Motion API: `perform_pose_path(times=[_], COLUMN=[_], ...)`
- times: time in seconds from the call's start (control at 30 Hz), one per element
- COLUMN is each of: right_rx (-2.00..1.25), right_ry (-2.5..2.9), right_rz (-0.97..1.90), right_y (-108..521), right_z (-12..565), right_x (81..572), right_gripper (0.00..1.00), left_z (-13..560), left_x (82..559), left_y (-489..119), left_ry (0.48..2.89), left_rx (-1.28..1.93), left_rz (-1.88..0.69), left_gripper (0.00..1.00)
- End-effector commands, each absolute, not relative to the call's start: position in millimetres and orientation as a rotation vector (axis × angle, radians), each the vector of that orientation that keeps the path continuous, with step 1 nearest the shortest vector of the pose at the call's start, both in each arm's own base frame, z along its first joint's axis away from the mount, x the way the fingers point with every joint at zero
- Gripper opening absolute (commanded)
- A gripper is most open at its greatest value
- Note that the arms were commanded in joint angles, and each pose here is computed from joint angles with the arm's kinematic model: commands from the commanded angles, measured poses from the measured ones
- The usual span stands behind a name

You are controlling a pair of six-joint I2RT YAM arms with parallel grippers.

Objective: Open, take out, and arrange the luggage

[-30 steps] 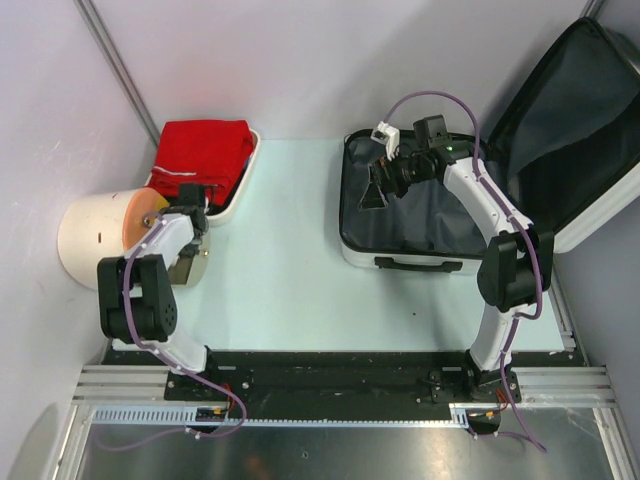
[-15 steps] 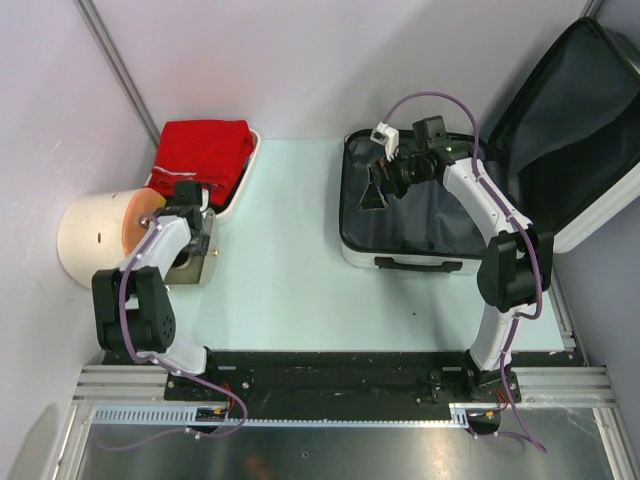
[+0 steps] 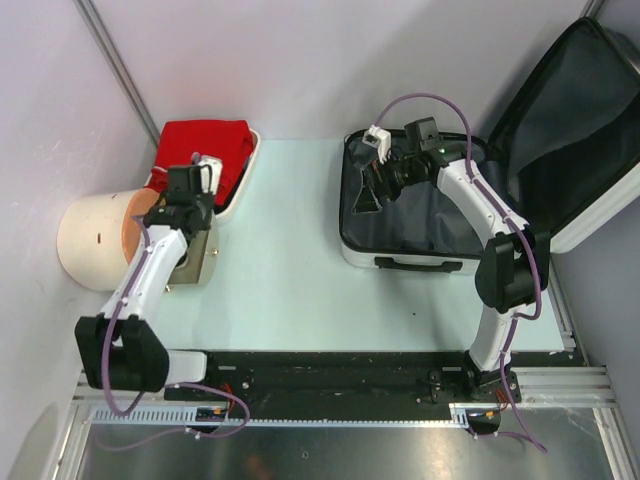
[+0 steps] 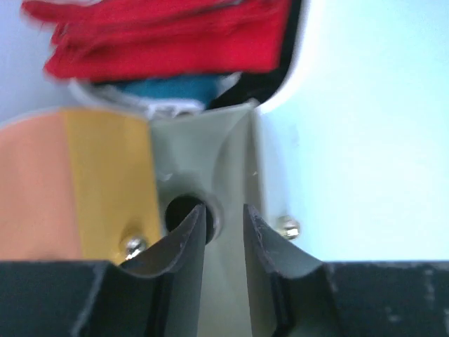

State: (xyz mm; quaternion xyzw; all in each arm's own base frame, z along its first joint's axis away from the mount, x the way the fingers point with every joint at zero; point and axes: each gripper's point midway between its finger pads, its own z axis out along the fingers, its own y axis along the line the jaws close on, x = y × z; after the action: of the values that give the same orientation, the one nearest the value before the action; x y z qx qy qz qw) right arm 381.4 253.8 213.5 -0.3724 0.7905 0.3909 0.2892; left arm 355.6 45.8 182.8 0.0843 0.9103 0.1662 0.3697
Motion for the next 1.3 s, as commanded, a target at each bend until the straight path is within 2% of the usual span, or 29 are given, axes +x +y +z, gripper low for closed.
perform_pose_path(times=[0.0, 0.1, 0.3, 0.53, 0.73, 1.0, 1.13, 1.23, 1.27], right_rx=[-1.012, -1.012, -1.013, -1.004, -1.001, -0.999, -1.001, -1.000, -1.001], right_ry=[2.051, 2.053, 2.059, 2.065, 2.070, 2.066, 2.062, 2.065, 2.063], right_rz=[1.024, 1.019, 1.015, 1.010, 1.016, 1.022, 1.020, 1.021, 1.022], right_y=[257.4, 257.4, 255.7, 249.9, 248.1, 249.1, 249.2, 249.1, 249.3], right_z=[231.0, 231.1, 229.5, 229.7, 228.0, 228.7, 230.1, 229.4, 230.0], right_x=[385.6, 385.3, 383.9, 381.7, 378.7, 379.5, 379.9, 379.8, 379.8], right_gripper=[1.00, 1.00, 1.00, 1.00, 1.00, 1.00, 1.00, 1.00, 1.00], left_z=[202.2, 179.6, 134.1, 85.3, 85.8, 90.0, 105.2, 115.5, 122.7], left_x=[352.9, 342.7, 340.2, 333.3, 334.7, 348.8, 363.8, 368.5, 366.7], left_y=[-22.2, -39.5, -34.2, 26.2, 74.7, 134.1, 138.9, 123.2, 115.5], left_ry=[2.229, 2.302, 2.471, 2.669, 2.697, 2.698, 2.640, 2.598, 2.573], left_rx=[0.476, 0.510, 0.447, 0.257, 0.211, 0.105, 0.151, 0.249, 0.286], left_rz=[0.229, 0.166, 0.186, 0.317, 0.466, 0.598, 0.590, 0.533, 0.518], left_gripper=[0.30, 0.29, 0.26, 0.17, 0.16, 0.19, 0.21, 0.30, 0.37])
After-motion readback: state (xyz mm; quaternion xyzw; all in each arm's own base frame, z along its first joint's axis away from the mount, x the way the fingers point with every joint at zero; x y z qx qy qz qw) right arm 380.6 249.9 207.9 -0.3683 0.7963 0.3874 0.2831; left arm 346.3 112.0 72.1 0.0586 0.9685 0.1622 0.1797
